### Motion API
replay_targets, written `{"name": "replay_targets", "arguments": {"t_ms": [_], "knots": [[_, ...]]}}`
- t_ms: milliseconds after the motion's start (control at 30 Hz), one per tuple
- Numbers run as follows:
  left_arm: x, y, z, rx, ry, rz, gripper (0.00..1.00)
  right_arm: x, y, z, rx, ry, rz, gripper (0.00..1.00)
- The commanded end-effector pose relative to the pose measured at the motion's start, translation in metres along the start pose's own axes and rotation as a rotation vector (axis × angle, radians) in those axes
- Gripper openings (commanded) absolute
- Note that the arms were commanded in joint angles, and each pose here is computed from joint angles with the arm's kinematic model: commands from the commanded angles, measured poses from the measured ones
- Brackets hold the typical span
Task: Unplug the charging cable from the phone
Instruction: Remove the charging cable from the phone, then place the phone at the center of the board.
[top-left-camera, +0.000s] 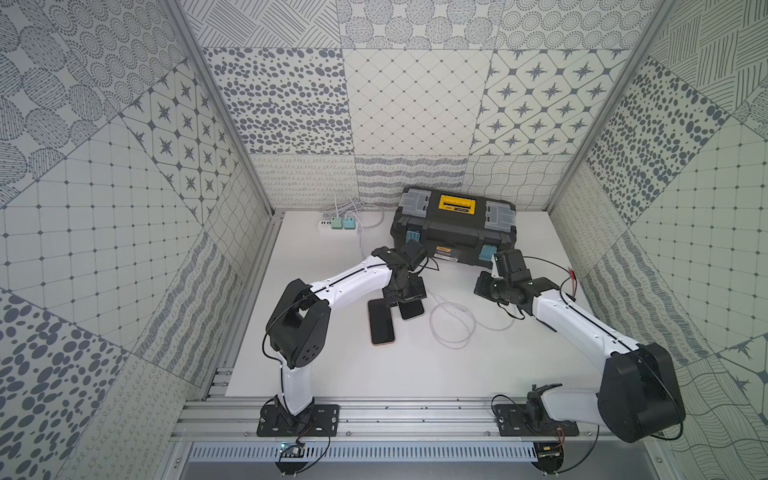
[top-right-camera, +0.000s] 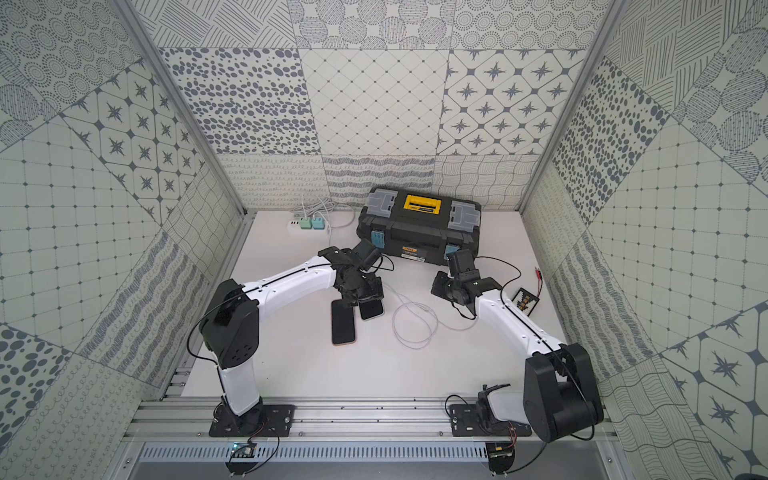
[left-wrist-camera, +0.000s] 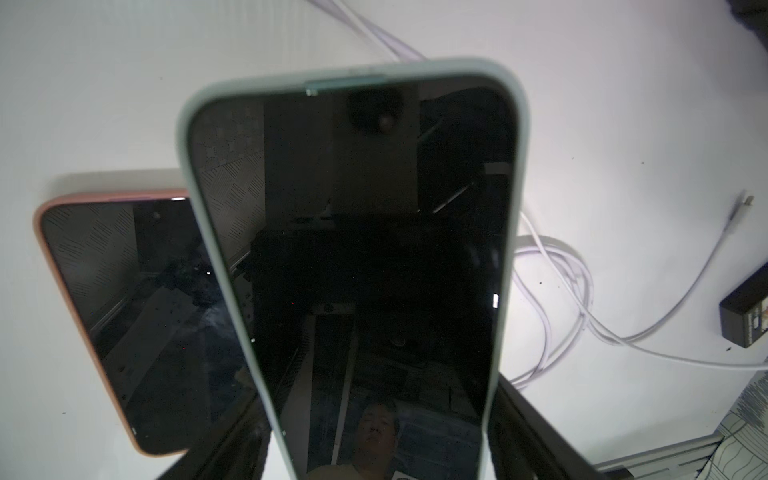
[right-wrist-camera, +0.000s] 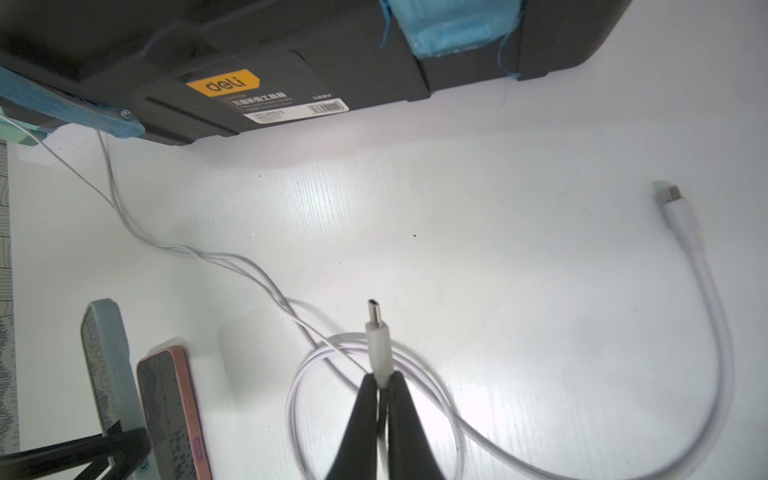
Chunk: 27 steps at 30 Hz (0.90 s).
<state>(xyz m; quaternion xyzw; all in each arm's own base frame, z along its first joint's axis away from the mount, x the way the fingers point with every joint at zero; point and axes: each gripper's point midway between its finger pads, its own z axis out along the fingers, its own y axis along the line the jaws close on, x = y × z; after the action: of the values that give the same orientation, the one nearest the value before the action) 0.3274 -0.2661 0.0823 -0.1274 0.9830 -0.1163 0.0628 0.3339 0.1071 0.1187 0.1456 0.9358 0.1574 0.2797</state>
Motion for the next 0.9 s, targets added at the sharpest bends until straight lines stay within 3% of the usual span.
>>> {"name": "replay_targets", "arguments": {"t_ms": [0, 633, 867], "knots": [[0.010, -0.015, 0.012, 0.052, 0.056, -0.022, 0.00, 0.003, -0.009, 0.005, 0.031, -0.001, 0.017, 0.07], [0.030, -0.006, 0.058, -0.033, 0.155, 0.023, 0.00, 0.007, -0.005, 0.003, -0.004, 0.017, 0.007, 0.17], [0.027, -0.003, 0.060, -0.066, 0.146, 0.047, 0.00, 0.010, -0.003, 0.004, -0.019, 0.034, 0.007, 0.36]]}}
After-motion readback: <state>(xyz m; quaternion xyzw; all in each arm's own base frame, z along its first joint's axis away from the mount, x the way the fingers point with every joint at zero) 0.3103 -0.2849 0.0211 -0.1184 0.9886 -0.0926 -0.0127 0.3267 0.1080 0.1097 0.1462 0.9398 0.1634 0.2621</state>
